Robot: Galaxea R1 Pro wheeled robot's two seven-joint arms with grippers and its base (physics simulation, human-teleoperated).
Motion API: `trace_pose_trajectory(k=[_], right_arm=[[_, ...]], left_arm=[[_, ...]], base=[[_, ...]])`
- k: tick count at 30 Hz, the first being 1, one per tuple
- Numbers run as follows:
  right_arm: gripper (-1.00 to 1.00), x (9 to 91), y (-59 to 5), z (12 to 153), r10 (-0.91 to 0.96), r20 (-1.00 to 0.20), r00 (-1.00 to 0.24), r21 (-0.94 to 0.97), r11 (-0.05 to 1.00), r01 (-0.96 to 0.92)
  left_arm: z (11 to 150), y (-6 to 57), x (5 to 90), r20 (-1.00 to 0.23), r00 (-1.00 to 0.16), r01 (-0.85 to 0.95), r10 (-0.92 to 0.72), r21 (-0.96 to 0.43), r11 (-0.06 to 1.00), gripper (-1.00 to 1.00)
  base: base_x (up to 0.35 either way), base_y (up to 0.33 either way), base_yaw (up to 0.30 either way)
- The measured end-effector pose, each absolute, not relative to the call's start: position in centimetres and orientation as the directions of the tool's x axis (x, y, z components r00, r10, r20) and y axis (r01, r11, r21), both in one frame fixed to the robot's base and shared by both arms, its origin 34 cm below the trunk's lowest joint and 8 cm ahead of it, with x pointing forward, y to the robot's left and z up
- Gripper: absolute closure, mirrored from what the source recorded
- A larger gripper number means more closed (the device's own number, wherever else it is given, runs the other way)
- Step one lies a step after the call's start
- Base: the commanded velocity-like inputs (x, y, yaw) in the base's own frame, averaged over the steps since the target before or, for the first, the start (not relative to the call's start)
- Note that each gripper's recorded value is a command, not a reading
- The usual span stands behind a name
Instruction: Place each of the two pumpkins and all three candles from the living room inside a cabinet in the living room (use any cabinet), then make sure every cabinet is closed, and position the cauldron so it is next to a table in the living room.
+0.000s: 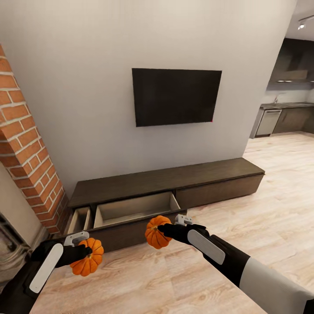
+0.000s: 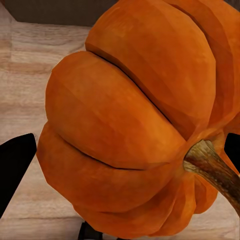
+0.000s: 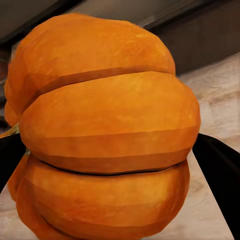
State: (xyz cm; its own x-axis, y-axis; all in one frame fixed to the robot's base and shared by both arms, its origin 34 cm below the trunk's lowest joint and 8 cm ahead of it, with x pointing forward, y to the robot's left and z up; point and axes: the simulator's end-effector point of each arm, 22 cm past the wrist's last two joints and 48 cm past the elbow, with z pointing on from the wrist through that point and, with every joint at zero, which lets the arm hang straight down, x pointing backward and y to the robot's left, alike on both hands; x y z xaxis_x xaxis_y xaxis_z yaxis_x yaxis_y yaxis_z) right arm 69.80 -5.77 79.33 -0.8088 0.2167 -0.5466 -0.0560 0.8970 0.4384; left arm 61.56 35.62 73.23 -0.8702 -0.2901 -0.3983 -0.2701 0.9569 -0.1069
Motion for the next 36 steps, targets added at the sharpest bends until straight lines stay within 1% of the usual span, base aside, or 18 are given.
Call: trace_pose_trajectory(k=[11,18,22,28,36], right_arm=[[1.0,69.9,-5.8,80.3,0.216,-0.556,-0.802,0.437,0.897,-0.061],[1.0,69.9,-5.8,80.8,0.216,-0.563,-0.798,0.437,0.897,-0.065],[1.0,69.9,-5.8,81.0,0.216,-0.566,-0.795,0.437,0.897,-0.067],[1.0,70.3,-6.1,81.3,0.194,-0.594,-0.781,0.409,0.908,-0.085],[1.0,70.3,-6.0,81.4,0.195,-0.595,-0.78,0.41,0.908,-0.086]], left_arm=[[74.0,34.8,61.7,-0.405,-0.866,-0.265,-0.292,-0.124,0.956,1.0],[74.4,34.8,61.8,-0.412,-0.863,-0.264,-0.292,-0.125,0.956,1.0],[74.6,34.7,61.9,-0.415,-0.861,-0.263,-0.292,-0.127,0.956,1.0],[74.7,34.7,61.9,-0.417,-0.86,-0.263,-0.293,-0.131,0.956,1.0],[74.7,34.7,61.9,-0.418,-0.86,-0.262,-0.293,-0.13,0.956,1.0]], base=[[0.0,-0.004,0.212],[0.053,-0.202,0.212],[0.027,-0.082,0.211],[0.034,-0.076,0.054],[0.068,-0.004,0.001]])
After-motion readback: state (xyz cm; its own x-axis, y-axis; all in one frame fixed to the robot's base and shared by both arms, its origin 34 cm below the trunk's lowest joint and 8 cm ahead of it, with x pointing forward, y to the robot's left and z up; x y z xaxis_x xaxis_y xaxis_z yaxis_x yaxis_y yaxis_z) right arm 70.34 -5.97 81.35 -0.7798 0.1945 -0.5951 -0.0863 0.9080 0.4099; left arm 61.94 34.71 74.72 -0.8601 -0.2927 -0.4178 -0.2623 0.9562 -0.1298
